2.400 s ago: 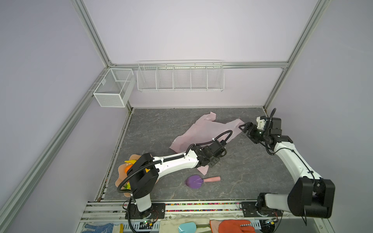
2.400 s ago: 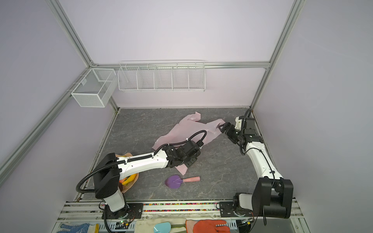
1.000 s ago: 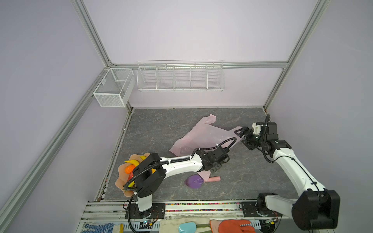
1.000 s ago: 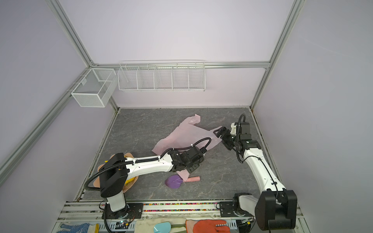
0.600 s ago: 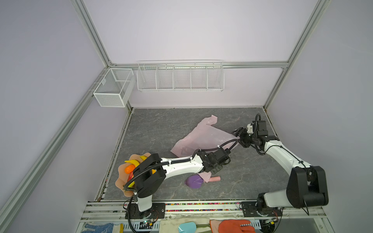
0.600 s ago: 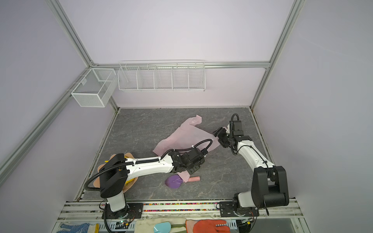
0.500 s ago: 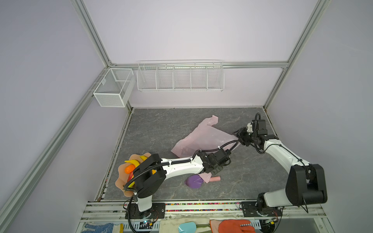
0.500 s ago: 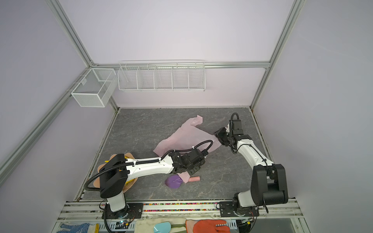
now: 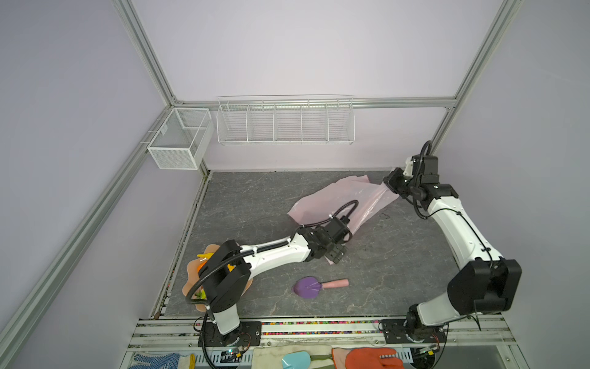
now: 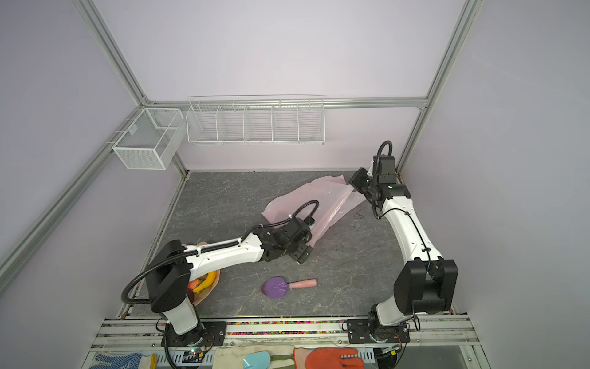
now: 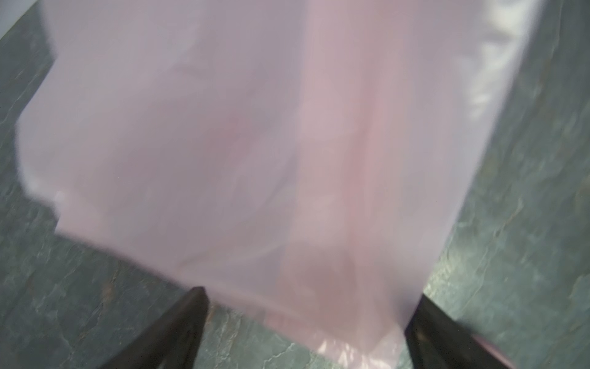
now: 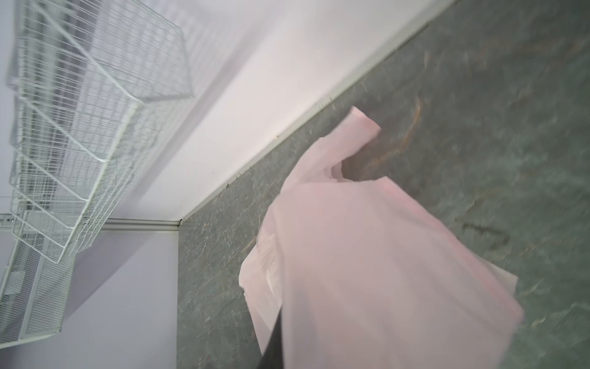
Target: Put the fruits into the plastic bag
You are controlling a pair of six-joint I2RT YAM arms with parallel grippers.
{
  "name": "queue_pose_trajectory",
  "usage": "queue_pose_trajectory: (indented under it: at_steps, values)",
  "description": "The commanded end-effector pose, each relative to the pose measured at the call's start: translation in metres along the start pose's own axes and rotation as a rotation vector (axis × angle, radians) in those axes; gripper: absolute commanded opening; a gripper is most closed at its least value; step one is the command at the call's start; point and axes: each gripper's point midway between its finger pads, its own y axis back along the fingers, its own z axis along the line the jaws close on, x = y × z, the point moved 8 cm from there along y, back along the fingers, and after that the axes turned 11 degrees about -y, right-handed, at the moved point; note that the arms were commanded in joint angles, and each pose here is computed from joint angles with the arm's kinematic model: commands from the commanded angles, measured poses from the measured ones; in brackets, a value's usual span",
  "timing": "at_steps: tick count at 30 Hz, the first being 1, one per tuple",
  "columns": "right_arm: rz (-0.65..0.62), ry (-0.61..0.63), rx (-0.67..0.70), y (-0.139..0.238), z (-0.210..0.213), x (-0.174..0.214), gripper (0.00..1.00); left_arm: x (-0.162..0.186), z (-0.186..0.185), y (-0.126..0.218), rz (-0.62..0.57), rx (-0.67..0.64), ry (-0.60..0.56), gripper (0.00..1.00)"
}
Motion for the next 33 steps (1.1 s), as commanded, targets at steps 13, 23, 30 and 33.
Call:
queue_pose_trajectory:
  at_steps: [13, 23, 30, 33]
  values:
    - [-0.054, 1.086, -0.435, 0.044, 0.155, 0.097, 0.07, 0.002, 0.123, 0.229, -0.664, -0.152, 0.838, 0.99]
    - [0.370, 1.662, -0.379, 0.022, 0.100, 0.308, 0.08, 0.101, 0.145, 0.277, -0.471, -0.599, 1.098, 0.99]
    - [0.575, 1.805, -0.351, 0.032, 0.050, 0.379, 0.12, 0.127, 0.145, 0.295, -0.465, -0.640, 1.114, 0.99]
    - [0.603, 1.820, -0.323, 0.031, 0.045, 0.390, 0.15, 0.130, 0.145, 0.297, -0.456, -0.656, 1.104, 0.99]
